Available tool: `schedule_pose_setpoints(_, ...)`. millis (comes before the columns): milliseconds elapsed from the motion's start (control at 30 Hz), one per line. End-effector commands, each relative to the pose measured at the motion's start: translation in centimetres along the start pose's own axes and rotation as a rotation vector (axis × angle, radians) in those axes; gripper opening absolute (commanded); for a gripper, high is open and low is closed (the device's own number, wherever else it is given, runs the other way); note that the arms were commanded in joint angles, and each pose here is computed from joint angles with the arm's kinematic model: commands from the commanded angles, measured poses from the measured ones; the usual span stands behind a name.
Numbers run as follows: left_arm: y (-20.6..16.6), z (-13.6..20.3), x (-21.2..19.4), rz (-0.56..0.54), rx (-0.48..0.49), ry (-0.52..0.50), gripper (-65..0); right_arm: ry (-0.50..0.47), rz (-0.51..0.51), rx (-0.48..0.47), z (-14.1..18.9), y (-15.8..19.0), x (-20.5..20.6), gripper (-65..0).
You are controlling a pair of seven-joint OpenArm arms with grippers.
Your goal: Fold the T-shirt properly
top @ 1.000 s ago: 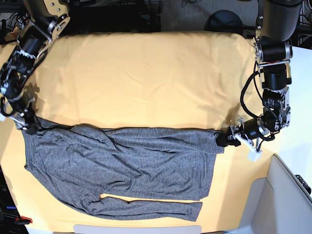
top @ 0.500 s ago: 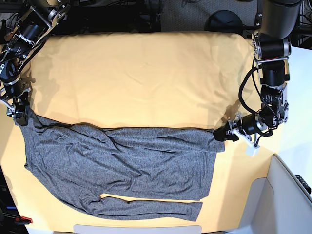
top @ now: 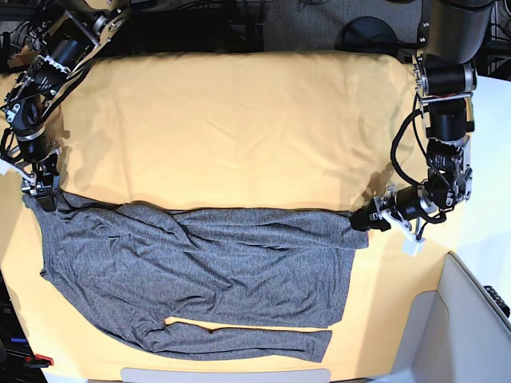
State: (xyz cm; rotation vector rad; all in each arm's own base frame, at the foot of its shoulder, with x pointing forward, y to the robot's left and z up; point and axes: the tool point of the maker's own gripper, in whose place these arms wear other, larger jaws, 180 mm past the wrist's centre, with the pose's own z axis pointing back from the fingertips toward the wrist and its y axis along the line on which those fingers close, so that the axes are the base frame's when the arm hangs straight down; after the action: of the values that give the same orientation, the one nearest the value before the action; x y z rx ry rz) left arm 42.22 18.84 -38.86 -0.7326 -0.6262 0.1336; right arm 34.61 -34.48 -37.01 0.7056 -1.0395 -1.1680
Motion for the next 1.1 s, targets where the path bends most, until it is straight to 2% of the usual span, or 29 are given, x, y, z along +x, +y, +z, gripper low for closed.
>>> schedule_pose_setpoints(0, -0.9, 0.7, 2.8, -0.03, -0.02, -0.065, -40.7, 0.096, -0.061, -0.026, 0.0, -0.6, -3.1, -24.4)
schedule_pose_setpoints(267, -1.0, 0.7, 2.8, -0.03, -0.022, -0.064, -40.7, 0.011, -0.167, -0.205, 1.3, -2.2, -1.5, -24.0)
schedule_pose_setpoints(533, -1.0, 0.7, 2.6, -0.03, -0.022, -0.056, -40.7, -0.017, -0.343, -0.332, 1.1, -2.3, -1.0, -24.0)
schedule_pose_setpoints(733, -1.0, 0.6, 2.3, -0.03, -0.023, -0.038, -40.7, -0.095, -0.342, -0.386, 0.3, -1.5, 0.6, -24.1)
schedule_pose_setpoints(933, -1.0, 0.6, 2.3, -0.03, -0.023, -0.038, -40.7, -0.08, -0.352, -0.408, -1.6, -0.8, 0.3, -24.1)
schedule_pose_setpoints(1067, -1.0, 0.6, 2.3, -0.03, -0.023, -0.038, -40.7, -0.09, -0.335, -0.459, -2.6, -1.5, 0.2, -24.2)
